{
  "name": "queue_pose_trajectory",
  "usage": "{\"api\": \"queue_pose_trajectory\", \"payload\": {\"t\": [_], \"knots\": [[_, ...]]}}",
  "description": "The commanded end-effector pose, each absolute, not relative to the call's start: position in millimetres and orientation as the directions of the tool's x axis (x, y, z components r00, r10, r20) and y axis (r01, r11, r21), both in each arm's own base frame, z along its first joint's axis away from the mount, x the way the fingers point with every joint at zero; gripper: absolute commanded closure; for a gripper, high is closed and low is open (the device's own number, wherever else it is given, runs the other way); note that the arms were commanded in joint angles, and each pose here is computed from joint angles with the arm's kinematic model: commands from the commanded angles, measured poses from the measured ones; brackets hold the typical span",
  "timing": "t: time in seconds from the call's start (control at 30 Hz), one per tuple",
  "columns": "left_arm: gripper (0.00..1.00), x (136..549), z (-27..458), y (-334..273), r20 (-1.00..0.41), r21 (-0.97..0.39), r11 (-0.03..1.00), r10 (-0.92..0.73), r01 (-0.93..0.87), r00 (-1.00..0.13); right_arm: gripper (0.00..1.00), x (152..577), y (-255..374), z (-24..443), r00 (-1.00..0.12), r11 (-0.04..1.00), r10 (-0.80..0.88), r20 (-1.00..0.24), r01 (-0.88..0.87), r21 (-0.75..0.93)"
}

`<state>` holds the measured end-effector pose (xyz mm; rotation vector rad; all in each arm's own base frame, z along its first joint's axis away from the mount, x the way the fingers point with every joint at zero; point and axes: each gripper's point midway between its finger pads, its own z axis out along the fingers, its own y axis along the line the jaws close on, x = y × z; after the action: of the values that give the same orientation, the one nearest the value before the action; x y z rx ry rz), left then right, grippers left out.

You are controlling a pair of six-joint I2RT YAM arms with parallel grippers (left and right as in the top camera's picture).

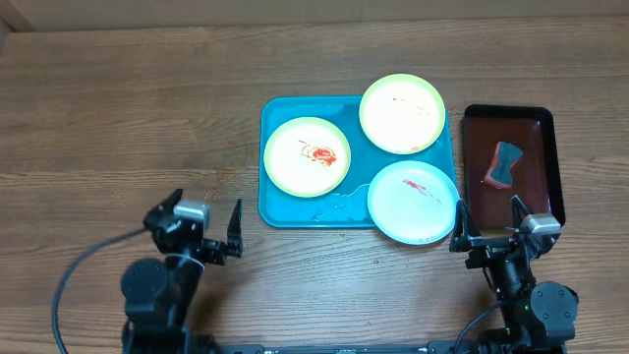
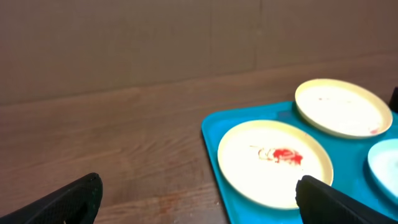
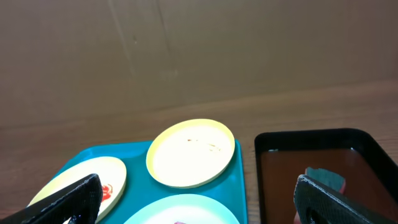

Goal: Clean dirty plates on tray and stack at the side
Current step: 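Move left gripper to the left yellow plate's rim and grip it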

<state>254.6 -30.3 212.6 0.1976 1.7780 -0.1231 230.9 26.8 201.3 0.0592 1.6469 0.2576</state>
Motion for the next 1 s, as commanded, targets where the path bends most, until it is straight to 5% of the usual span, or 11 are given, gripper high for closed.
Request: {"api": "queue_pose_trajectory", "payload": {"t": [0.0,0.43,0.97], "knots": [[0.0,264,242,-38,-0.974,0.02,0.967,0.076,0.254,-0.215,0.0,226,28,226,-0.058,0.973,0.187,-0.981,-0.13,0.193],[0.0,310,281,-59,-0.864,-0.063,0.939,0.118,0.337,-0.489,0.0,235,29,254,-0.184,0.974,0.178,-0.967,-0.104,0.199],[0.0,369,315,-96,-0.731,-0.074,0.89,0.259,0.451,-0.631,0.0,299,37,298,-0.569,0.97,0.191,-0.8,-0.015,0.242]]}}
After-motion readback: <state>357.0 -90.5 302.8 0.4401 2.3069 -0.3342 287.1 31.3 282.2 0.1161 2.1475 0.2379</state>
